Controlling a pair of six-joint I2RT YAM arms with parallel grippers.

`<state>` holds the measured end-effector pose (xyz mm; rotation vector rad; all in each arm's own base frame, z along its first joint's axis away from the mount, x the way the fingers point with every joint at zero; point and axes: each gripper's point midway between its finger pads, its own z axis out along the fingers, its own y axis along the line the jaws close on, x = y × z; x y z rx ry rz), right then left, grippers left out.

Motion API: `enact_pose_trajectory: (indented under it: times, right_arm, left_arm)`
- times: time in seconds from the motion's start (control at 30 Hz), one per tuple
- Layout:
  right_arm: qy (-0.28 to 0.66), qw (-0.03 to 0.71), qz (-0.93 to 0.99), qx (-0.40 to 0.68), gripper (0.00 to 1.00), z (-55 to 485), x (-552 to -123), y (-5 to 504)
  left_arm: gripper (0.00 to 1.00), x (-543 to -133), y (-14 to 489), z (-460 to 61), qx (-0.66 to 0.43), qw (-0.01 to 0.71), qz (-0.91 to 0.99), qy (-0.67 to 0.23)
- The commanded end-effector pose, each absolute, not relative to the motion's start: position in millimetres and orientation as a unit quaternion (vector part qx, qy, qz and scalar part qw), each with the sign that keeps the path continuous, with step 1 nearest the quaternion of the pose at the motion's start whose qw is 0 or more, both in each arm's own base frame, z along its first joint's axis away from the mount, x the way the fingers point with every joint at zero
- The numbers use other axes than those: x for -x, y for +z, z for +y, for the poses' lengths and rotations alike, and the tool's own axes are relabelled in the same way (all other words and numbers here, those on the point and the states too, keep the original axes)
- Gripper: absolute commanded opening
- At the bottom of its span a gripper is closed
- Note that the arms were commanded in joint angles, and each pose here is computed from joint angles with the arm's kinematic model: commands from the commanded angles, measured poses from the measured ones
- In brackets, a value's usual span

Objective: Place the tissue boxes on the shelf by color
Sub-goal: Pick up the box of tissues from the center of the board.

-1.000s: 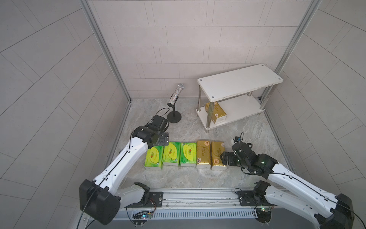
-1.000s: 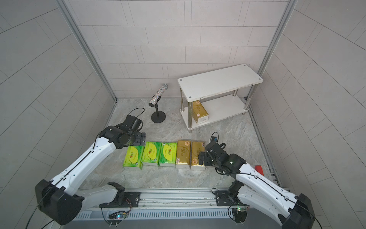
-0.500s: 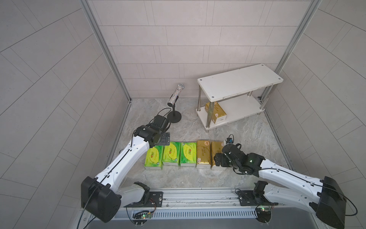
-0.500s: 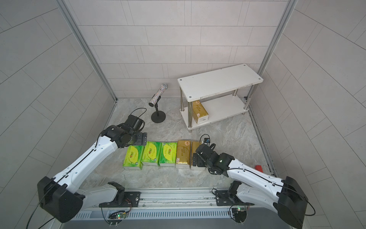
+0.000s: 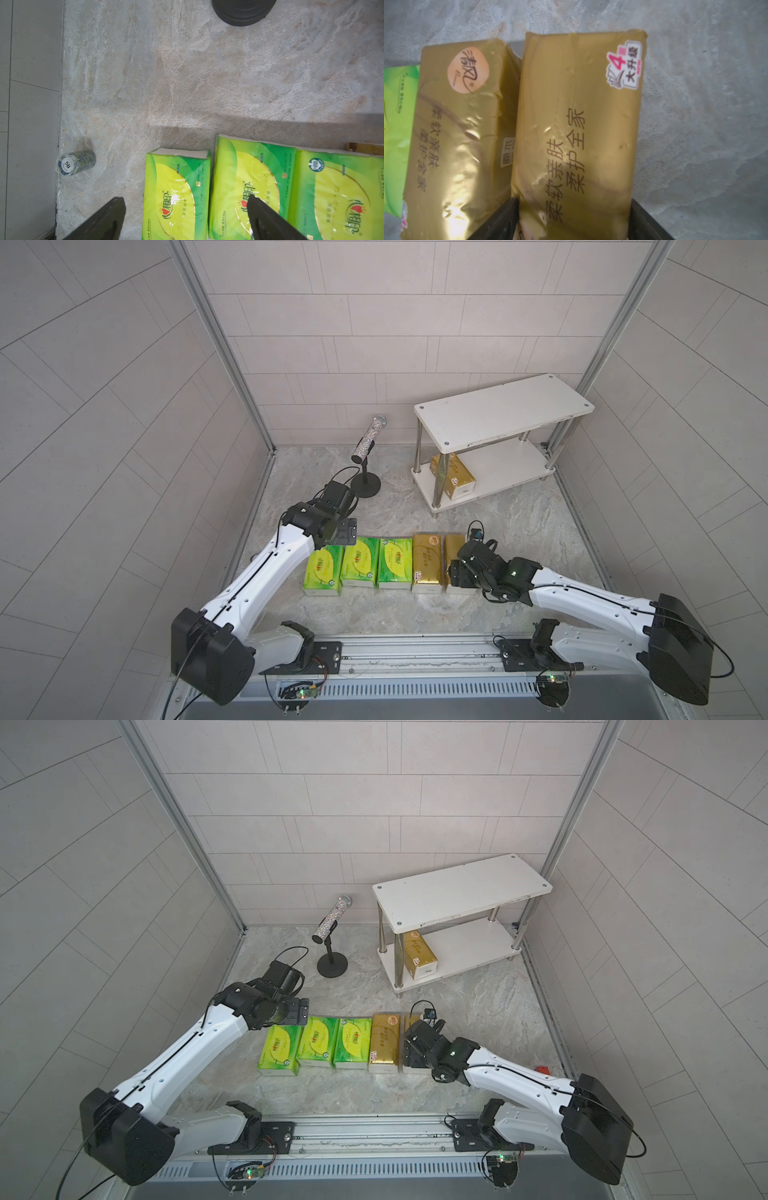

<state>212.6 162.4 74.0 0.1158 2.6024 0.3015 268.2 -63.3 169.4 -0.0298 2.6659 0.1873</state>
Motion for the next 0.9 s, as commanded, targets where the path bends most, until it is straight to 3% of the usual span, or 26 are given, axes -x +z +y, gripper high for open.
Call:
enact_pose_trajectory:
  times: [0.0,0.47,0.6,0.8,0.87]
  right_arm:
    - [0.072,0.263,0.96,-0.066,0.82,127,-218,74]
    - [0.106,0.202,0.973,-0.029,0.82,106,-265,71]
    - [0.118,0.224,0.967,-0.04,0.84,107,-269,88]
    - [0.119,0.284,0.952,-0.007,0.99,107,-256,129]
    - [0.111,0.309,0.944,-0.007,1.0,101,-249,131]
  left_arm:
    - [1.0,-268,167,-61,0.003,0.231,0.97,0.08]
    - [1.0,-267,170,-65,-0.005,0.233,0.97,0.07]
    - [1.0,-265,174,-62,-0.008,0.236,0.969,0.073]
    - [1.0,-263,181,-60,-0.009,0.243,0.967,0.074]
    - [1.0,-262,182,-60,-0.012,0.245,0.967,0.073]
